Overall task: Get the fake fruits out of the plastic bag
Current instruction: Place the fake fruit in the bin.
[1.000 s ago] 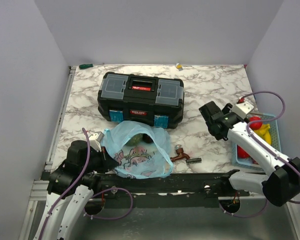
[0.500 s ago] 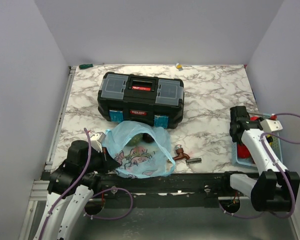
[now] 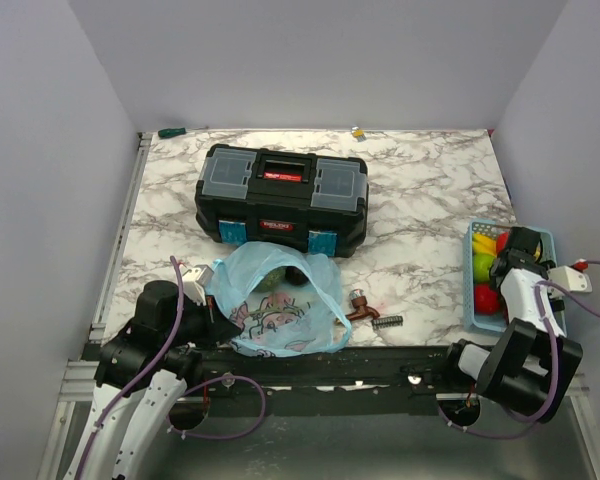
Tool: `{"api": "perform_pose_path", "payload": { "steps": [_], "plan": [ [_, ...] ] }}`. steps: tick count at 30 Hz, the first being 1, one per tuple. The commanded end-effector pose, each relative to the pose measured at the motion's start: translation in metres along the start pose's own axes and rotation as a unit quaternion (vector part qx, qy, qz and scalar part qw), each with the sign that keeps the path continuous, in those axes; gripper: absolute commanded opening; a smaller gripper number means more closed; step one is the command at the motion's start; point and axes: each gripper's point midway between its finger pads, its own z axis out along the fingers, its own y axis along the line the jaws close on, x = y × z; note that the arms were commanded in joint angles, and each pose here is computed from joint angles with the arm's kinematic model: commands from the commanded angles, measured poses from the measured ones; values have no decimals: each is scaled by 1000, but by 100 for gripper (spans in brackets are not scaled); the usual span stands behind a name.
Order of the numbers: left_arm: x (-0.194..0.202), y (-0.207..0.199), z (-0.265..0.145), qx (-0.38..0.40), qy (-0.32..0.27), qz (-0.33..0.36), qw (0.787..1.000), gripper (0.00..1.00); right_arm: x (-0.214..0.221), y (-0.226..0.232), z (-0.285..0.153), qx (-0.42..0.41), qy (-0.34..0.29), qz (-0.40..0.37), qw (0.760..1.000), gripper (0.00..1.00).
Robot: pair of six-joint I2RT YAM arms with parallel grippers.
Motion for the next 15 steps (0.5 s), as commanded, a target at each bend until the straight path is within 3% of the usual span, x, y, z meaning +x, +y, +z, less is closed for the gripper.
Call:
{"api": "perform_pose_path", "payload": {
  "steps": [1, 7, 15],
  "plan": [
    [0, -3, 1, 12, 4, 8, 1000, 0, 13, 13, -1, -28, 35, -8, 999, 36],
    [1, -3, 1, 12, 7, 8, 1000, 0, 10, 12, -3, -35, 31, -5, 999, 74],
    [0, -4, 2, 15, 7, 11, 1000, 0, 3, 17, -9, -69, 20, 5, 997, 98]
  ]
}}
